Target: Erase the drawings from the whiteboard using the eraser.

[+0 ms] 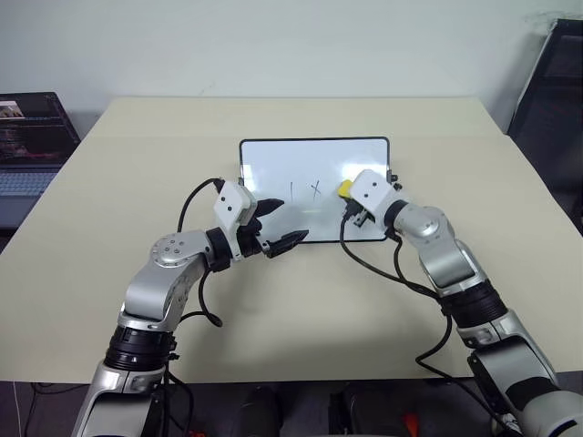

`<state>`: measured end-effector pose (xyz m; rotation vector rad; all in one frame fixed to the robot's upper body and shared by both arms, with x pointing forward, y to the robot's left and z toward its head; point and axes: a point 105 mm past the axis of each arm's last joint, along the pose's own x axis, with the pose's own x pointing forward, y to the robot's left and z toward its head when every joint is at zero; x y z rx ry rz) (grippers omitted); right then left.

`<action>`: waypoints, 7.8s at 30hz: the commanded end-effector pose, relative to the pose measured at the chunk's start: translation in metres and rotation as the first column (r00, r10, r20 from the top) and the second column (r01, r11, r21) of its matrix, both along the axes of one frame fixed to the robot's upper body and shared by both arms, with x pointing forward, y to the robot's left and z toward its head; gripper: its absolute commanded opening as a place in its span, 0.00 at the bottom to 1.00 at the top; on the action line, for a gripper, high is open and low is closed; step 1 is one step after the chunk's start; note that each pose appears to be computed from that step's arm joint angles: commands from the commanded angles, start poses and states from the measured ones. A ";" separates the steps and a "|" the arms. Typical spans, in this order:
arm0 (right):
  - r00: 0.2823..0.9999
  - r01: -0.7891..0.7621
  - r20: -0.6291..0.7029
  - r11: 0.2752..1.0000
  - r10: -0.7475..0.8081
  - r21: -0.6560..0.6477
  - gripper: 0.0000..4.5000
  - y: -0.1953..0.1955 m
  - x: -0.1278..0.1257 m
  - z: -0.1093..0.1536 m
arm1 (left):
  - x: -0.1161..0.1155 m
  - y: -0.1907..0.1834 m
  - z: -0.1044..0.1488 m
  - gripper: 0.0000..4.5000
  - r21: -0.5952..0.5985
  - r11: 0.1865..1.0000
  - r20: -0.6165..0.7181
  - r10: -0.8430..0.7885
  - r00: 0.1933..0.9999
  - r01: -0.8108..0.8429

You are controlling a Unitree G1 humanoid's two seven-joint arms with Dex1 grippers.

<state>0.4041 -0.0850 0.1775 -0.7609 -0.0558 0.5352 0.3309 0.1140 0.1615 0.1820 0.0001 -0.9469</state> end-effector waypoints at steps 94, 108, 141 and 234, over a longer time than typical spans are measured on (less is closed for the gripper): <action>0.968 -0.227 0.098 0.972 0.233 -0.067 0.25 0.051 0.017 0.012 | -0.013 0.042 0.001 1.00 -0.008 0.981 0.036 0.194 0.980 -0.194; 0.953 -0.302 -0.118 0.920 0.281 -0.250 0.25 0.036 0.001 -0.036 | -0.012 0.041 0.003 1.00 -0.010 0.980 0.043 0.198 0.979 -0.198; 0.964 -0.267 -0.025 0.959 0.266 -0.095 0.25 0.038 -0.002 -0.001 | -0.013 0.037 0.009 1.00 -0.018 0.979 0.038 0.204 0.978 -0.203; 0.918 -0.394 -0.087 0.872 0.386 -0.291 0.24 0.082 0.005 -0.025 | 0.005 0.049 -0.015 1.00 0.064 0.975 -0.029 0.215 0.976 -0.213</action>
